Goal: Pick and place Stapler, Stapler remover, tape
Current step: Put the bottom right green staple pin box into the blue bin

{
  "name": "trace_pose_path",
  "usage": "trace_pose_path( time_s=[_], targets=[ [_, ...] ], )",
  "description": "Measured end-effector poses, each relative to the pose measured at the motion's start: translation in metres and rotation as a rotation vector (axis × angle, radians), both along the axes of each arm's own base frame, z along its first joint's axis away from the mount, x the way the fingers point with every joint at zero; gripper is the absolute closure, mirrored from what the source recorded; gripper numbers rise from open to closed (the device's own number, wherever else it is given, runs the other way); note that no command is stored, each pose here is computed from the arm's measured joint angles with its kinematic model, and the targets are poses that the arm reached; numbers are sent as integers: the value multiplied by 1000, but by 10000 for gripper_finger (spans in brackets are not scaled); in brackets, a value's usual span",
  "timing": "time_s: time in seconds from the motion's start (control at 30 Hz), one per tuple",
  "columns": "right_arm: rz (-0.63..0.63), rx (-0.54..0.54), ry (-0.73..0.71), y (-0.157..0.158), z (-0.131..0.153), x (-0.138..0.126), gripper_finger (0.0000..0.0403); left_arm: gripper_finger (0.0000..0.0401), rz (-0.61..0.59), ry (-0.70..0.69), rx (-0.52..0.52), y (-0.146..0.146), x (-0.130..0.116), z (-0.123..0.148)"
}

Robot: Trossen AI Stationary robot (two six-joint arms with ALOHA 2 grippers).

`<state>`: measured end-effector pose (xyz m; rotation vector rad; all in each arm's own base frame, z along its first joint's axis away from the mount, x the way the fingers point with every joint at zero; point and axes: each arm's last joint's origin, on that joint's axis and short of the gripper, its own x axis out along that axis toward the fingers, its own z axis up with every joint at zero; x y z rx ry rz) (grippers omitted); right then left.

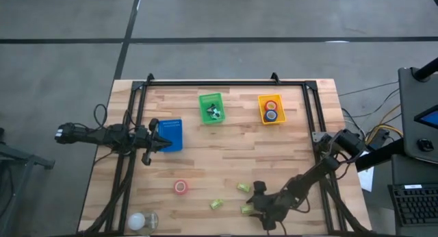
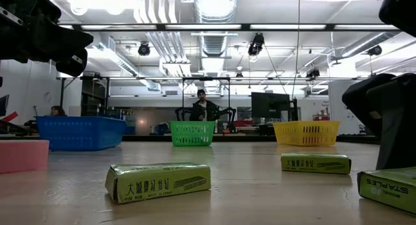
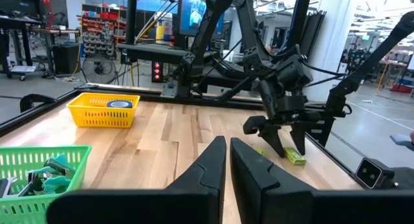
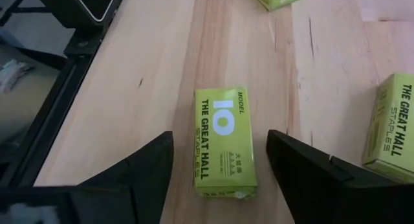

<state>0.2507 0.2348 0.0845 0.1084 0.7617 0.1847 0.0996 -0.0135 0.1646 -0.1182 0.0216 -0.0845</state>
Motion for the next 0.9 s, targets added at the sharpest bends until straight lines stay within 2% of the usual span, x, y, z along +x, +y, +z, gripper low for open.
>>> trace_pose_path(
  time_s=[0.17,0.5,0.6,0.77,0.9],
  targets=[
    [-15,22,14,-1,3,-1,199,375,0,0,0,0,0,0],
    [-32,40,13,-3,12,-3,299,375,4,-8,-3,0,0,1],
    [-17,59,17,-3,17,-4,304,375,5,-88,-34,0,0,9],
    [-15,79,-26,-2,30,-4,287,375,-10,-222,-201,1,-2,23],
    [-16,62,-71,-6,41,-1,283,375,-14,-336,-245,1,-5,34]
  ],
)
